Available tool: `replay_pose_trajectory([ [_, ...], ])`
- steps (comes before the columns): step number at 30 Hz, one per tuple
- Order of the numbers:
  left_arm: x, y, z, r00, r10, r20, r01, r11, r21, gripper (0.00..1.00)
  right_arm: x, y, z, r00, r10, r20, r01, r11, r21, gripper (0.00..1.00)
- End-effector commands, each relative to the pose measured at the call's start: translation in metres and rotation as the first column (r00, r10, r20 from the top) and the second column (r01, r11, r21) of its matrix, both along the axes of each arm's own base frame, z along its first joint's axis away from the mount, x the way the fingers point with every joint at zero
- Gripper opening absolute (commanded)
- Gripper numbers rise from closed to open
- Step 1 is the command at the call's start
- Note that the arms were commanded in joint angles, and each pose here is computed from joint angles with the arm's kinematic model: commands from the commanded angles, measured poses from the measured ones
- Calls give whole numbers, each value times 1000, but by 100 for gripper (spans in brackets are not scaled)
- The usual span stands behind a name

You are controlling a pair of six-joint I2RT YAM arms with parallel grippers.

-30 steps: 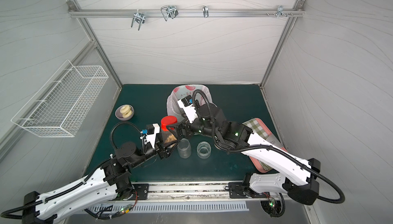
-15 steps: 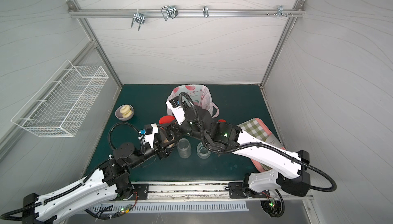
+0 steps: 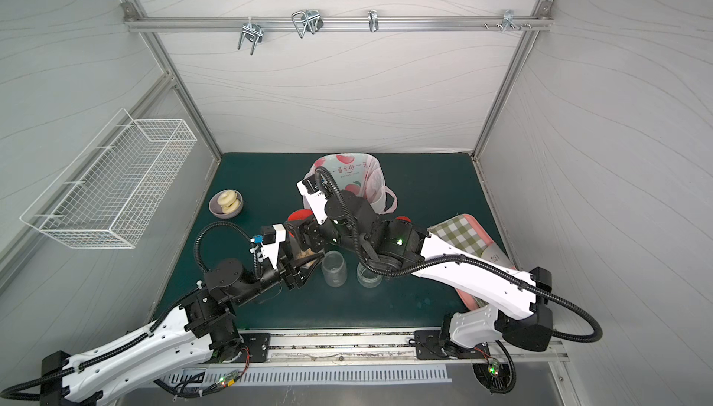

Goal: Empty moldy peanuts from jars
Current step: Unscrew the lid from the jar.

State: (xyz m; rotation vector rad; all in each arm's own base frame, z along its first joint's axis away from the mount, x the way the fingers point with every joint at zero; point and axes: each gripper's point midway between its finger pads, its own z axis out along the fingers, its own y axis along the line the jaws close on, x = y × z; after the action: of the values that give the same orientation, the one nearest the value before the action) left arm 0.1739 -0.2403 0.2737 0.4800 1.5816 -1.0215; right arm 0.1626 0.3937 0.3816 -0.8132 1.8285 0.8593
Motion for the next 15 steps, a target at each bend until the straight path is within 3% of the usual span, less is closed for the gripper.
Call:
replay_pose_trajectory([
  [1,-2,3,21,999,-1,38,4,998,-66,41,-1,1,8,1000,-5,3,5,1000,17,65],
  [7,-3,4,23,999,-3,39,6,997,-71,41,-6,2,6,1000,24,-9,-24,1000,13,51],
  [15,-6,4,26,999,-26,39,29,996,-83,40,-33,5,13,981,191,-24,-190,981,34,39],
])
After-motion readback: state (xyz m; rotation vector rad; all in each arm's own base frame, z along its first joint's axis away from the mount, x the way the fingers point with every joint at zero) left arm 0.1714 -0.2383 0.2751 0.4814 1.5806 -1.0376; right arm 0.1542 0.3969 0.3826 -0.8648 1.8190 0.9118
